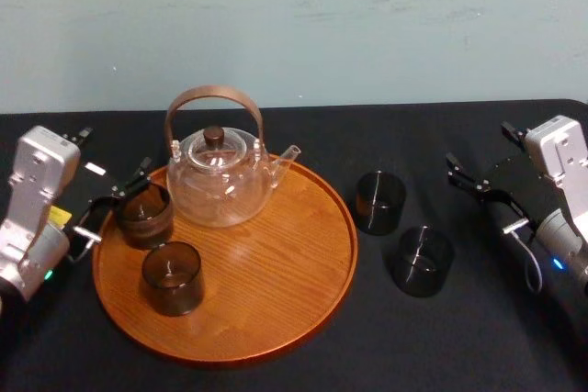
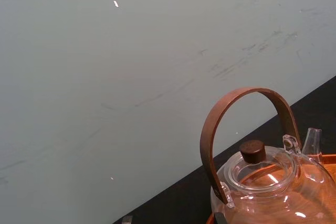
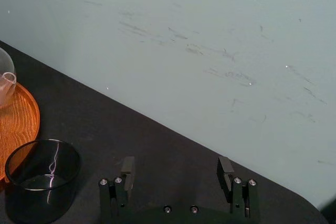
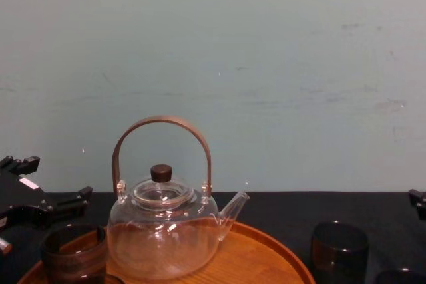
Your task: Pick up the glass from the table and place it on the tray.
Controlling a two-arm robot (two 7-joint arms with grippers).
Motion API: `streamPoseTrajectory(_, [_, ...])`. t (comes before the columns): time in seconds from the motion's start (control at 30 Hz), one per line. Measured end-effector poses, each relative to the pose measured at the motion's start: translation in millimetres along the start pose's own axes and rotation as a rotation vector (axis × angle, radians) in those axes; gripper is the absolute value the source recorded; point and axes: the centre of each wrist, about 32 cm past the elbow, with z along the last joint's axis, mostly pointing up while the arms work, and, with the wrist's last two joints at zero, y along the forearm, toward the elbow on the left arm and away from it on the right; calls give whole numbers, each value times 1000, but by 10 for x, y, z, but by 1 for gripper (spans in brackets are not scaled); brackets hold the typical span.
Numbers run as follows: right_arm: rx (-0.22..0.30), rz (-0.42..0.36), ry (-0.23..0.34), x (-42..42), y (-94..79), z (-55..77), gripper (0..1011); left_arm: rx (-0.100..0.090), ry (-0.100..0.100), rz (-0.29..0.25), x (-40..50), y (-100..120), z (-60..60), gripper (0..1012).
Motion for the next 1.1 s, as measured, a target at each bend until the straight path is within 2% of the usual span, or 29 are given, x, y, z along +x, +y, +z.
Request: streamPoseTrajectory(1.1, [0,0,0,0,0,0,1002,0,0,0,0,0,0,1001])
